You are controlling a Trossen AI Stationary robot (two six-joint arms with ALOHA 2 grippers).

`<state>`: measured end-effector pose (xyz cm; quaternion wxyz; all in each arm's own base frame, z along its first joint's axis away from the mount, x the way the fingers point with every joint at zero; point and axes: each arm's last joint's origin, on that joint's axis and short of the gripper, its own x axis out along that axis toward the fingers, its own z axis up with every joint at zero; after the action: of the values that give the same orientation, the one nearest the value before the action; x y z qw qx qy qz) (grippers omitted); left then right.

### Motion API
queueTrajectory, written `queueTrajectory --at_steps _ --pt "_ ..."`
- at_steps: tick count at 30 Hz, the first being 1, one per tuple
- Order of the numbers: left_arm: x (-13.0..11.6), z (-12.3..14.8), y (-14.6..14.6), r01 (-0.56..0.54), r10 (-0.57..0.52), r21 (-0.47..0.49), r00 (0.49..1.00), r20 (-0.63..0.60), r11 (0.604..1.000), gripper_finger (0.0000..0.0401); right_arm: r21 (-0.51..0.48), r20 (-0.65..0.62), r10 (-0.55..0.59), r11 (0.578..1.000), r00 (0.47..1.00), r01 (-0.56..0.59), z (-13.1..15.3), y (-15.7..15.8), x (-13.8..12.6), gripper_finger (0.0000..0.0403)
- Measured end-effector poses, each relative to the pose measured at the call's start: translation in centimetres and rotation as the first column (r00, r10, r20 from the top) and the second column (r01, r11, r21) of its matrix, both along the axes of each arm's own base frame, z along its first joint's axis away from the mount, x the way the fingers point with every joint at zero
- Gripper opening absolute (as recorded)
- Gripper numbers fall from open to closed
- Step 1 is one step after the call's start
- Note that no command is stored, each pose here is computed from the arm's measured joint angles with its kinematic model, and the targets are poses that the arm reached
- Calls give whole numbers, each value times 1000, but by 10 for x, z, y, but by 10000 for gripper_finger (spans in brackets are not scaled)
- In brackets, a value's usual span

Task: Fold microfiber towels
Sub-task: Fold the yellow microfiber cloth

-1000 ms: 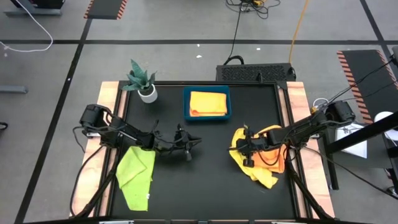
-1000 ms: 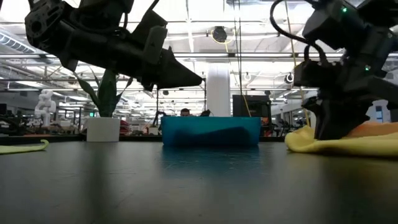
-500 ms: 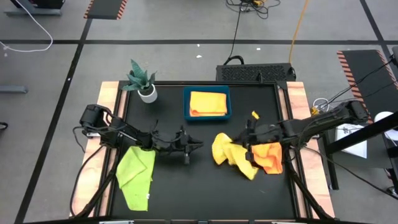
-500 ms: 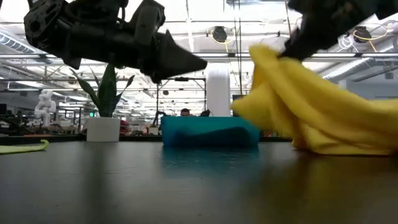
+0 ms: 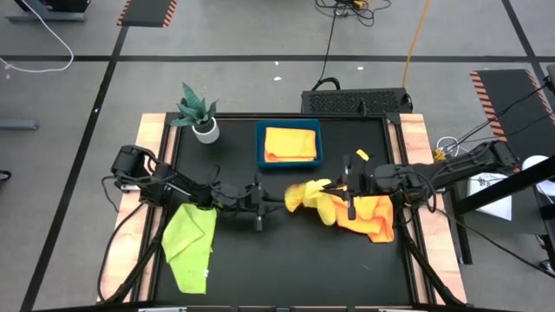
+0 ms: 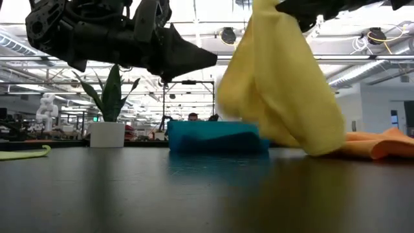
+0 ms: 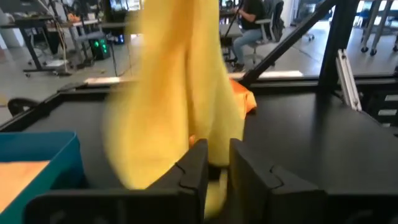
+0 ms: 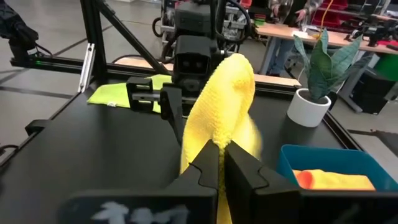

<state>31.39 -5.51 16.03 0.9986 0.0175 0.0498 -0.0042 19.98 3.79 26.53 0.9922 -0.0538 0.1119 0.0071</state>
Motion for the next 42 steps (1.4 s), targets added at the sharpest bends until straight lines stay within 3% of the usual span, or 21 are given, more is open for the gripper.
queueTrajectory --at_steps 12,18,22,28,34,42 --pt "0 -9 8 -120 104 -196 990 -92 973 210 3 45 1 1000 999 -1 2 1 5 0" --pt "-2 -12 3 -190 159 -298 979 -125 935 252 2 84 2 1000 996 -2 6 1 6 0" --pt "-6 -13 -7 -292 266 -298 956 -126 909 253 8 95 -17 1000 995 16 7 -2 7 1" --pt "-11 -13 -21 -333 313 -295 943 -113 896 242 12 136 -52 999 989 51 11 -9 9 1" --pt "-16 -19 -26 -442 418 -235 897 -147 866 220 -12 141 -86 996 986 89 9 -17 14 1" --pt "-16 -19 -26 -441 418 -192 896 -152 877 212 -28 111 -116 992 987 120 1 -24 22 1"
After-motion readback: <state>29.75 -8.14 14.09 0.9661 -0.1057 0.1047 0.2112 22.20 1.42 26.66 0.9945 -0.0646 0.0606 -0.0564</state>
